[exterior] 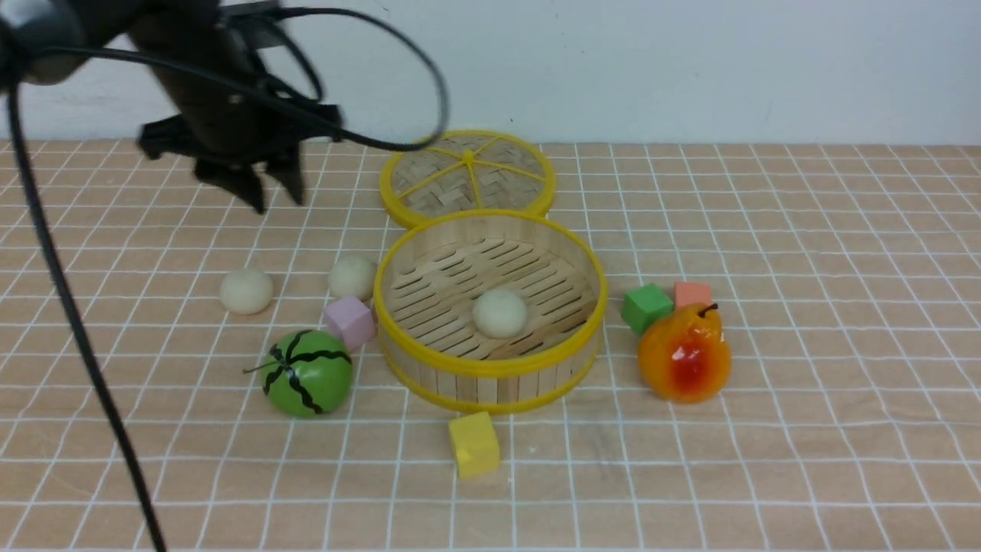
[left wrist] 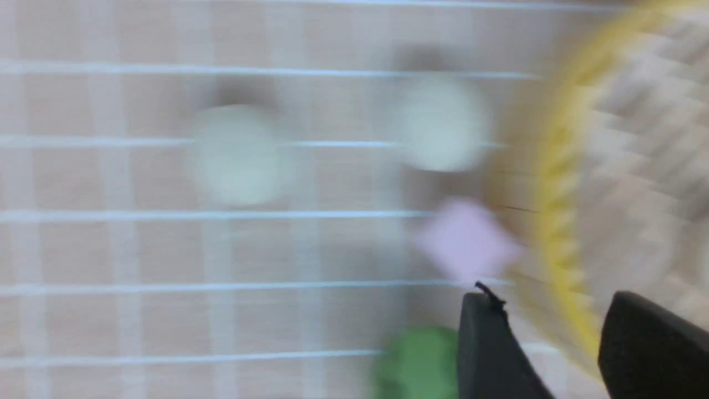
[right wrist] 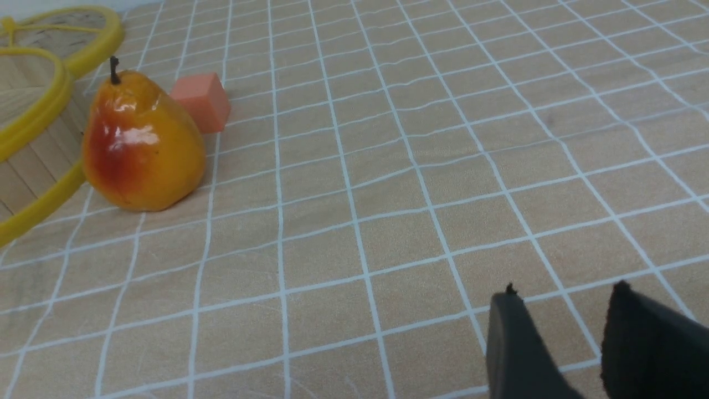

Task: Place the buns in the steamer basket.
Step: Use the left arm to grab a steamed stuffed bun

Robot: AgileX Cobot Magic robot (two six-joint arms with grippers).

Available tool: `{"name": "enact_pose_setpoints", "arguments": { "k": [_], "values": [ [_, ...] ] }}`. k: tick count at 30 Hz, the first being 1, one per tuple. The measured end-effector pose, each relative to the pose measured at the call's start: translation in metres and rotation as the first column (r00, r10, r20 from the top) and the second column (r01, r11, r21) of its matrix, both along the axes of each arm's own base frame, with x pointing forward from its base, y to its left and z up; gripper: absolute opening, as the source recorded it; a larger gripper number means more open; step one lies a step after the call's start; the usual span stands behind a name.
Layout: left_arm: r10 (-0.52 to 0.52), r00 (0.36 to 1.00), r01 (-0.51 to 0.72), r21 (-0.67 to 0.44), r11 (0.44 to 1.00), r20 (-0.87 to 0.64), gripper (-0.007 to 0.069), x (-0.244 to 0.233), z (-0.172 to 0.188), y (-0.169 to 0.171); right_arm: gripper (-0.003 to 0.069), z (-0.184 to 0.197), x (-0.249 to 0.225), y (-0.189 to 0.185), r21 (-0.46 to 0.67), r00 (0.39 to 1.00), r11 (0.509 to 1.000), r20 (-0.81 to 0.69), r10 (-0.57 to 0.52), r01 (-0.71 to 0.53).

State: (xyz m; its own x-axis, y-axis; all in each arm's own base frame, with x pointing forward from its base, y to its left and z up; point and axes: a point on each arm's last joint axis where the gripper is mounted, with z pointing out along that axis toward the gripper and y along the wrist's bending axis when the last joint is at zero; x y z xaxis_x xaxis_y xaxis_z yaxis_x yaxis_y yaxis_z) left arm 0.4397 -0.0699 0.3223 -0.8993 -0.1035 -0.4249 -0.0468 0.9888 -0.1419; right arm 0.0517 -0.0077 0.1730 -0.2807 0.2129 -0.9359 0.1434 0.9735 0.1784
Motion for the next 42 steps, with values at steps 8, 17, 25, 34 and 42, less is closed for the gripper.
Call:
{"name": "enact_pose_setpoints", "arguments": {
  "k": [8,17,25,34,42],
  "values": [
    [0.13,0.991,-0.13,0.011,0.991,-0.014,0.0234,0.027,-0.042,0.054,0.0241,0.0,0.0,0.0,0.0,1.0,1.0,0.0,0.0,0.0],
    [0.118,0.991,-0.117,0.023,0.993,-0.063,0.0235,0.049,-0.101,0.054,0.0241,0.0,0.0,0.0,0.0,1.0,1.0,0.0,0.0,0.0],
    [0.122,0.991,-0.121,0.017,0.993,-0.049,0.0236,0.061,-0.128,0.053,0.0241,0.0,0.0,0.0,0.0,1.0,1.0,0.0,0.0,0.0],
    [0.122,0.989,-0.122,0.011,0.992,-0.078,0.0108,0.059,-0.132,0.052,0.0241,0.0,0.0,0.0,0.0,1.0,1.0,0.0,0.0,0.0],
    [0.119,0.984,-0.117,0.017,0.993,-0.133,-0.0013,0.052,-0.124,0.052,0.0241,0.0,0.0,0.0,0.0,1.0,1.0,0.0,0.0,0.0]
  ]
}}
